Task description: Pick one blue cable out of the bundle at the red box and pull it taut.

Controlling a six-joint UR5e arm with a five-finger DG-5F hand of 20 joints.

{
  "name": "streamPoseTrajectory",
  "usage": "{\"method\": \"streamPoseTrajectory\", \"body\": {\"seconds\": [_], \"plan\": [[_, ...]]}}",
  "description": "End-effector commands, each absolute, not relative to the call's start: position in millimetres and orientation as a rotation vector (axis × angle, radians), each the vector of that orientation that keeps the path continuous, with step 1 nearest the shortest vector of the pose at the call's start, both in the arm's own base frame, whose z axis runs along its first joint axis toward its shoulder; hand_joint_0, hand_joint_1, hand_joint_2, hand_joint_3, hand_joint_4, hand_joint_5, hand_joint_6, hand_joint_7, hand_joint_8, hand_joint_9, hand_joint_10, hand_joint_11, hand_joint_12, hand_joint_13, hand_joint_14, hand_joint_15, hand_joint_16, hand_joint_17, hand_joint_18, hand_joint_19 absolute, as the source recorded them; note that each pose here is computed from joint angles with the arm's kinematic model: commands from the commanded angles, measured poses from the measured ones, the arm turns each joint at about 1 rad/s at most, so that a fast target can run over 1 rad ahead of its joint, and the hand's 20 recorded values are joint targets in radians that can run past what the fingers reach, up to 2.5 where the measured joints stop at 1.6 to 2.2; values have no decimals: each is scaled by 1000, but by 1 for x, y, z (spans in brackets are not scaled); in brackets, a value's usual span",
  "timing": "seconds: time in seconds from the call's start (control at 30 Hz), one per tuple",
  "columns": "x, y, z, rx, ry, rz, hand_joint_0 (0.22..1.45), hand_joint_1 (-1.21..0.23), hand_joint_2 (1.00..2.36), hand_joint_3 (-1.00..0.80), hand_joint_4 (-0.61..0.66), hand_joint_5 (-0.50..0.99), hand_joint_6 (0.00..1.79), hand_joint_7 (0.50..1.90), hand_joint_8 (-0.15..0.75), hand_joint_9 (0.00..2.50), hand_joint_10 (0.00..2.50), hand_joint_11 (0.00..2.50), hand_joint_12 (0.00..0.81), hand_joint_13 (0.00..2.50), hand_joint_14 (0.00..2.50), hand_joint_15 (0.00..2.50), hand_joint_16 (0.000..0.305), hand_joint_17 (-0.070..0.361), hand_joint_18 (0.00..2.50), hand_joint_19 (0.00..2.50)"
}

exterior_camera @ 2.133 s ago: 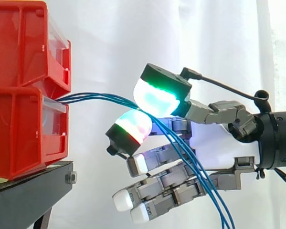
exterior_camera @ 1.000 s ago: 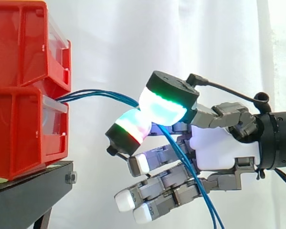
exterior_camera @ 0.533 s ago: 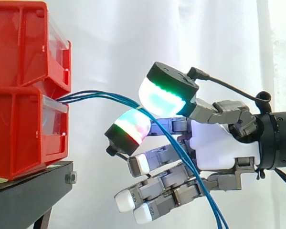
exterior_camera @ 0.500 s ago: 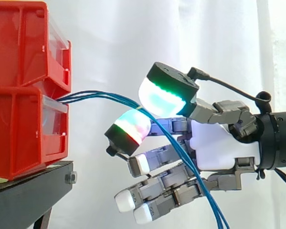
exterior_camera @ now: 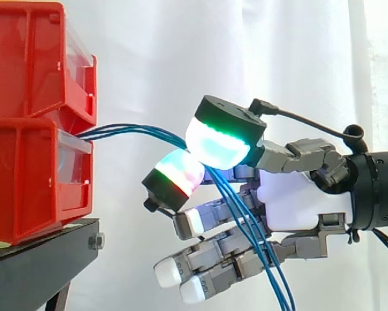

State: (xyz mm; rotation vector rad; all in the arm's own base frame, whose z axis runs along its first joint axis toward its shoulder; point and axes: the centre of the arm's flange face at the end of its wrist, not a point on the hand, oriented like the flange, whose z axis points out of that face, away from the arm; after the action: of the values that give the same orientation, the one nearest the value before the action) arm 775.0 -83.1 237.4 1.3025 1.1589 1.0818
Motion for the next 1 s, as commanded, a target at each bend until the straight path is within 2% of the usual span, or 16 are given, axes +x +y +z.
{"method": "streamPoseTrajectory", "body": {"seconds": [0.0,0.27,0.4,0.63,0.97], "plan": [[775,-83,237,1303,1160,1081,771,-892,1000,-500,-113,-213,948,992,142,857,14,1004,350,659,15,414,46,104,608,259],[775,-85,237,1303,1159,1082,664,-1033,1000,-500,-166,-214,951,1021,129,867,13,995,333,659,16,419,44,98,616,277],[775,-84,238,1302,1159,1084,619,-1053,1000,-500,-165,-214,952,1019,131,875,13,999,334,668,14,432,43,98,625,282],[775,-84,237,1303,1159,1082,499,-946,1000,-500,-120,-213,957,976,165,1002,9,1135,361,731,18,477,49,109,677,344],[775,-84,237,1303,1159,1082,467,-882,1000,-500,-81,-216,952,937,171,1128,0,1342,377,778,16,521,52,118,697,373]]}}
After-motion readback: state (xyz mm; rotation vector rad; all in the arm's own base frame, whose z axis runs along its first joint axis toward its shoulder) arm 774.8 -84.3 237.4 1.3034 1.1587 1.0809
